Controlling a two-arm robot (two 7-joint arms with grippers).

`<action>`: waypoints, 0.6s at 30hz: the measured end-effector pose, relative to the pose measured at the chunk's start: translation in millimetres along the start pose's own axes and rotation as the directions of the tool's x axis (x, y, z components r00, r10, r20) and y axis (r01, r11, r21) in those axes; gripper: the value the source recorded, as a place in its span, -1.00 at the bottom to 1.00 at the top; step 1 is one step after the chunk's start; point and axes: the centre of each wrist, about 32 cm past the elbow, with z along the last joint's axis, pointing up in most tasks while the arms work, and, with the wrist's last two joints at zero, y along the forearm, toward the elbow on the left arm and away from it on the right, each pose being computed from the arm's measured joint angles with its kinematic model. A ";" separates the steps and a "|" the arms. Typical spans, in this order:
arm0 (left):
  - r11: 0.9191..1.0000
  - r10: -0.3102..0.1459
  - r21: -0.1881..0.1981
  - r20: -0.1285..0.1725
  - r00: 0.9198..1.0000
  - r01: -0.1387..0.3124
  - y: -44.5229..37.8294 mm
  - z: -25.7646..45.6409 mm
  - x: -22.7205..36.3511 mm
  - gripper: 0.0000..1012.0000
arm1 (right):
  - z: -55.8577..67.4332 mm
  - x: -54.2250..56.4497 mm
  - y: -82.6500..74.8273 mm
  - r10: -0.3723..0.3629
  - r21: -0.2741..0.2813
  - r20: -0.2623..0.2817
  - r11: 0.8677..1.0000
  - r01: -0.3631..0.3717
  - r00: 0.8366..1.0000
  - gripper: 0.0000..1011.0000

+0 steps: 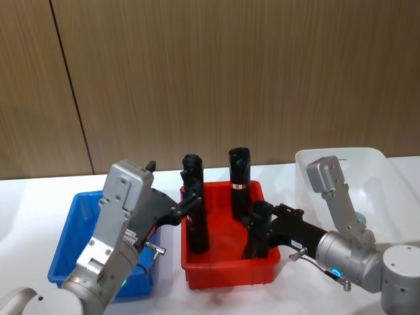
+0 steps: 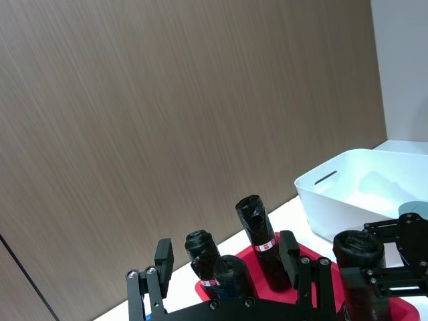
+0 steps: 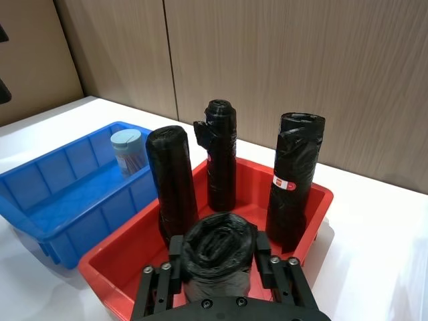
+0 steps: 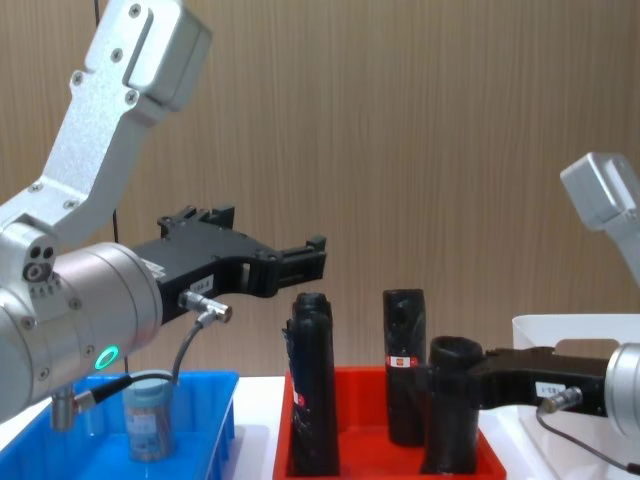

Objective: Pick the cotton swabs from the blue box and place them into the white box.

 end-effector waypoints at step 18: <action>1.000 0.000 0.000 0.000 1.000 0.000 0.0 0.0 0.0 0.98 | 11.8 -0.3 -5.4 0.020 0.065 -0.015 0.998 -0.019 1.000 -0.15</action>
